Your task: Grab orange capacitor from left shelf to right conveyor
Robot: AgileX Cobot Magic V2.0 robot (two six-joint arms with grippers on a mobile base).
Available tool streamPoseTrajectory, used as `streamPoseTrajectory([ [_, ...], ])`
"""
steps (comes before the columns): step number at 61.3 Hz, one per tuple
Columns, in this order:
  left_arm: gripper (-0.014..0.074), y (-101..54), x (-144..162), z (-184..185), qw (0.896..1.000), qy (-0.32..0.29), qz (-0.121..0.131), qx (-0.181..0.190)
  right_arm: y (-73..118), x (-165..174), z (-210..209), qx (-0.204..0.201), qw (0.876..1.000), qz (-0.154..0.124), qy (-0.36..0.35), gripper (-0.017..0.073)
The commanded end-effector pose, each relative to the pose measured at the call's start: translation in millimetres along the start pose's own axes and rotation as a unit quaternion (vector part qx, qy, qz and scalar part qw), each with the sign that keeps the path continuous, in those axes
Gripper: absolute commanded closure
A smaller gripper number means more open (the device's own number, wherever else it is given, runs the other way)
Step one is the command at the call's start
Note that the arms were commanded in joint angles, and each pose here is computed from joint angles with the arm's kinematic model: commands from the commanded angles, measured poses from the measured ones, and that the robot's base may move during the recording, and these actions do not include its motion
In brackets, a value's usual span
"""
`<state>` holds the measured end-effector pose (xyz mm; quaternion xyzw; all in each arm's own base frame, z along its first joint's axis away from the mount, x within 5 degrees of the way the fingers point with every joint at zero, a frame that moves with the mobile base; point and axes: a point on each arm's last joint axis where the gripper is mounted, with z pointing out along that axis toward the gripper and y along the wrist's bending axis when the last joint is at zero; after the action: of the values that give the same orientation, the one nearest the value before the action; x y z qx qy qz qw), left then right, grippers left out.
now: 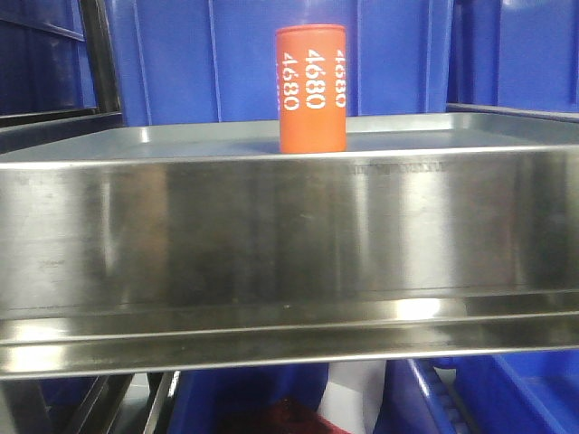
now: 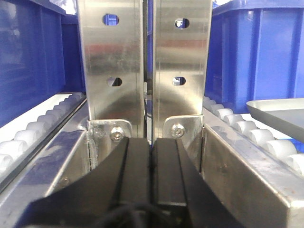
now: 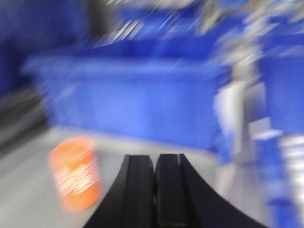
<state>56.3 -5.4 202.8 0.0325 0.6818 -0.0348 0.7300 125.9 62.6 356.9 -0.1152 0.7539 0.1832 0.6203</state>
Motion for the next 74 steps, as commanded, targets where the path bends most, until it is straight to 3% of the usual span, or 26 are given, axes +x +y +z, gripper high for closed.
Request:
streamPoseTrajectory([
  [1,0.0699,-0.1,-10.2,0.3,0.999,-0.044,-0.003,0.001,16.9,-11.8,25.1,-0.046,0.999,-0.023,-0.015,0.0246],
  [7,0.0699,-0.1,-10.2,0.3,0.999,-0.044,-0.003,0.001,26.7,-5.7,50.9,-0.067,0.997,-0.030,0.001,0.0011],
  [11,0.0699,-0.1,-10.2,0.3,0.999,-0.044,-0.003,0.001,30.2,-1.6,67.8,-0.075,0.997,-0.030,0.005,-0.0079],
  [36,0.0699,-0.1,-10.2,0.3,0.999,-0.044,-0.003,0.001,52.9,17.0,124.8,-0.119,0.992,-0.031,0.019,-0.0066],
  [60,0.0699,-0.1,-10.2,0.3,0.999,-0.044,-0.003,0.001,60.0,49.2,166.3,-0.142,0.989,-0.023,0.026,-0.0061],
  [64,0.0699,-0.1,-10.2,0.3,0.999,-0.044,-0.003,0.001,59.2,54.1,171.0,-0.139,0.989,-0.020,0.034,-0.0027],
  [68,0.0699,-0.1,-10.2,0.3,0.999,-0.044,-0.003,0.001,55.6,58.3,175.3,-0.132,0.990,-0.018,0.042,0.0087],
  [73,0.0699,-0.2,-10.2,0.3,0.999,-0.044,0.000,0.002,52.3,59.5,177.1,-0.125,0.991,-0.014,0.045,0.0365],
  [74,0.0699,-0.1,-10.2,0.3,0.999,-0.044,-0.003,0.001,52.1,59.4,177.1,-0.125,0.991,-0.014,0.045,0.0456],
])
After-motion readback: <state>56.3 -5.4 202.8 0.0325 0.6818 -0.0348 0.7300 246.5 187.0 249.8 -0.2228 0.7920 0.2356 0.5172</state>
